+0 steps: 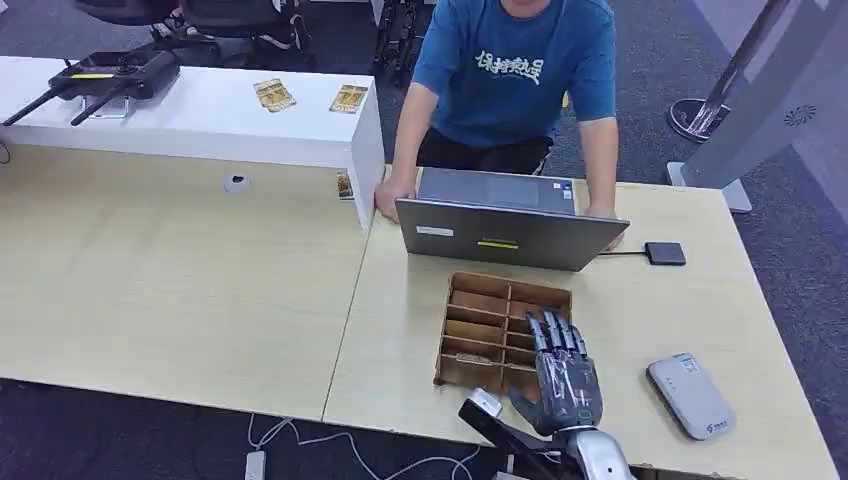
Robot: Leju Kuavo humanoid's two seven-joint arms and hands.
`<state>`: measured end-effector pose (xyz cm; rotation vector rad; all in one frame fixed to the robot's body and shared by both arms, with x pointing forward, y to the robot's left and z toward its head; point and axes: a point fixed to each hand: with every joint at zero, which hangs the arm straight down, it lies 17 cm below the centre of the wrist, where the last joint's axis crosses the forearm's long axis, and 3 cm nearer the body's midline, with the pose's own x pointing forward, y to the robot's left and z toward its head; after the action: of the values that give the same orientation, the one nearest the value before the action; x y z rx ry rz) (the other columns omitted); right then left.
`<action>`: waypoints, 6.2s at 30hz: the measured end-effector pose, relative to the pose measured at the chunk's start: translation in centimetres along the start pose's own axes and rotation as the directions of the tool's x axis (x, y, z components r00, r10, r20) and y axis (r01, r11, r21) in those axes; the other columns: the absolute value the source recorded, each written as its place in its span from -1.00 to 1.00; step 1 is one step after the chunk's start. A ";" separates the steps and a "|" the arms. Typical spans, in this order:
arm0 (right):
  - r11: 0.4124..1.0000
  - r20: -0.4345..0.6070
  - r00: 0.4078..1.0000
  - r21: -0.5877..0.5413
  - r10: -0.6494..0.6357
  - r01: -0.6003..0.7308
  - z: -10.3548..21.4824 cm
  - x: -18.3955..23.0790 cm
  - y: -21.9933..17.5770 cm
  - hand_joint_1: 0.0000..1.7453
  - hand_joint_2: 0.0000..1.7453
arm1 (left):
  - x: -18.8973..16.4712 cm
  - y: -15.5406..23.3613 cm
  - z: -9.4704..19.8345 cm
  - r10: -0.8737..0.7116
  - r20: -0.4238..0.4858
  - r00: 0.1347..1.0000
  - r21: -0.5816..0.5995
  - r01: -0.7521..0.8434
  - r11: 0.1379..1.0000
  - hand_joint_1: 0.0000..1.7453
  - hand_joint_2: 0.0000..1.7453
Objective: Pass the card to the sensor for recognition and then transmit it.
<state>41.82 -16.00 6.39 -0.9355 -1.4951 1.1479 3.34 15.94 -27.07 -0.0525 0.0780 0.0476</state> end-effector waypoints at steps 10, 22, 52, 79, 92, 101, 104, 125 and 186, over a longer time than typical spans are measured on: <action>1.000 0.002 1.000 -0.006 -0.001 0.001 -0.1 0.0 -0.4 -1.00 1.00 | 0.0 0.0 0.0 0.001 0.000 1.000 0.000 -0.001 1.000 -1.00 -1.00; 0.997 -0.018 0.998 -0.039 0.063 -0.064 1.2 -0.8 -1.6 -1.00 1.00 | 0.1 0.0 0.0 0.019 0.001 1.000 -0.002 -0.019 1.000 -1.00 -1.00; 0.998 0.041 0.998 0.025 0.057 -0.058 2.8 1.0 -0.4 -1.00 1.00 | 0.2 0.0 0.0 0.015 0.010 1.000 0.003 -0.015 1.000 -1.00 -1.00; 0.997 0.035 0.998 0.057 0.046 -0.048 2.6 1.2 0.6 -1.00 1.00 | 0.2 0.0 0.0 0.018 0.010 1.000 0.002 -0.018 1.000 -1.00 -1.00; 0.997 0.031 0.999 0.062 0.044 -0.046 2.6 1.1 0.7 0.60 1.00 | 0.5 0.0 0.0 0.018 0.029 0.999 0.002 -0.018 1.000 -1.00 -1.00; 0.996 0.030 0.998 0.076 0.046 -0.049 2.7 0.9 0.9 0.98 1.00 | 0.5 0.0 0.0 0.018 0.029 0.999 -0.002 -0.018 1.000 -1.00 -1.00; 0.996 0.032 0.998 0.071 0.046 -0.048 2.6 1.0 0.7 0.98 1.00 | 0.5 -0.1 0.0 0.018 0.029 0.999 -0.003 -0.018 1.000 -1.00 -1.00; 0.996 0.040 0.998 0.073 0.051 -0.054 2.9 0.8 0.8 1.00 1.00 | 0.5 -0.2 0.0 0.029 0.029 0.999 -0.009 -0.028 1.000 -1.00 -1.00; 0.361 0.091 0.986 -0.923 -0.141 0.137 2.8 -3.9 -37.3 1.00 1.00 | 0.6 -0.2 0.0 -0.111 0.054 0.992 0.014 0.111 0.994 -1.00 -1.00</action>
<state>39.68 -29.67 41.40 -1.4949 -2.2107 0.0088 3.98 15.77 -27.07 -0.0450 0.0207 -0.0625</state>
